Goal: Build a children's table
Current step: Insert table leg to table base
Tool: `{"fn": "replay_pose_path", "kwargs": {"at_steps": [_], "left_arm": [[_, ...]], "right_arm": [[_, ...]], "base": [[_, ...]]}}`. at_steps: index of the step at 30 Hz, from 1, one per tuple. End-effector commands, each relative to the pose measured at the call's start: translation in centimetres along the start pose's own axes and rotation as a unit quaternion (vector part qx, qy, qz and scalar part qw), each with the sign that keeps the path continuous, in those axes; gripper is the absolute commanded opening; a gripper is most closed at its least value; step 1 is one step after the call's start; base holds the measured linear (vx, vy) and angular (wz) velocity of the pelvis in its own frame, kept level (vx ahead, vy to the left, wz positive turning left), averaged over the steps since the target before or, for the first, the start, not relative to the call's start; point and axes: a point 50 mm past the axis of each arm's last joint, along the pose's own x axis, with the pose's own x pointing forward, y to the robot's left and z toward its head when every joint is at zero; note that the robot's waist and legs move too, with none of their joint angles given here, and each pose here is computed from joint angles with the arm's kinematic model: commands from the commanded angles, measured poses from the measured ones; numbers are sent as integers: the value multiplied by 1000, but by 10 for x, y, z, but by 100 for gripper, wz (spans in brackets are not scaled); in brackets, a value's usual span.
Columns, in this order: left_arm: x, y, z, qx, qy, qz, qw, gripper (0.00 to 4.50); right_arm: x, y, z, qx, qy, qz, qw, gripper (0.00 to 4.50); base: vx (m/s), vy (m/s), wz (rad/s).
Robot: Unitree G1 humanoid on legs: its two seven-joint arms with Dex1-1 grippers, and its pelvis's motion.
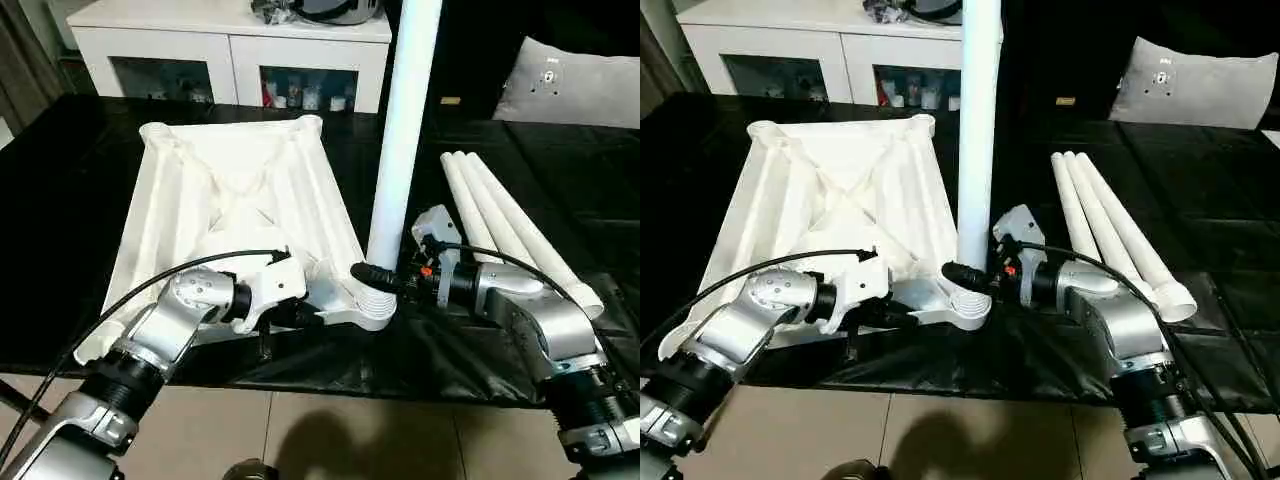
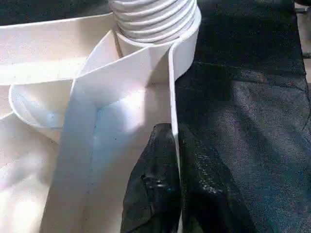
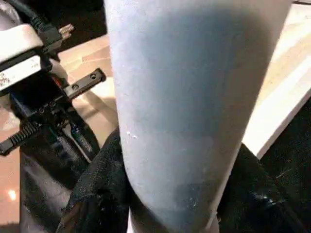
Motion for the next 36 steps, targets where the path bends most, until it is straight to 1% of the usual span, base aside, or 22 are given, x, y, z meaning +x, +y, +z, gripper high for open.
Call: {"fn": "replay_pose_path", "kwargs": {"at_steps": [1,7,8,10,12,15,17,19,22,23,24,26,30,34,36], "left_arm": [[2,3,3,2,-13,7,1000,0],[4,8,4,2,-24,14,1000,0],[4,10,5,5,-26,15,1000,0],[5,12,7,7,-32,15,999,0],[6,16,11,12,-38,19,999,0],[7,19,12,16,-38,21,999,0],[8,23,14,22,-37,19,999,0],[8,23,14,25,-39,19,999,0],[9,25,14,29,-40,18,999,0],[8,25,13,33,-36,12,999,0],[8,25,12,34,-34,10,999,0],[6,23,8,42,-22,-1,999,0],[5,19,4,45,-12,-8,999,0],[3,16,1,36,-15,-13,999,0],[1,15,-1,28,-18,-15,999,0]], "right_arm": [[-5,-5,-20,40,25,-26,999,188],[-15,-8,-31,80,-1,-51,996,188],[-19,-10,-36,97,-12,-62,993,188],[-23,-11,-41,110,-18,-74,991,188],[-27,-9,-48,117,-19,-82,990,188],[-29,-7,-51,120,-19,-84,989,188],[-32,-4,-55,114,-11,-86,990,188],[-32,-4,-55,112,-9,-87,990,188],[-32,-3,-57,96,8,-85,992,188],[-31,-1,-59,77,28,-80,993,188],[-30,-1,-59,71,34,-77,994,188],[-28,0,-58,53,55,-64,995,188],[-25,0,-57,36,78,-44,995,188],[-21,-1,-54,29,91,-23,995,188],[-18,0,-55,20,115,5,993,188]], "base": [[0,0,0],[0,0,0],[0,0,0],[0,0,0],[0,0,0],[0,0,0],[0,0,0],[0,0,0],[0,0,0],[0,0,0],[0,0,0],[0,0,0],[0,0,0],[0,0,0],[0,0,0]]}}
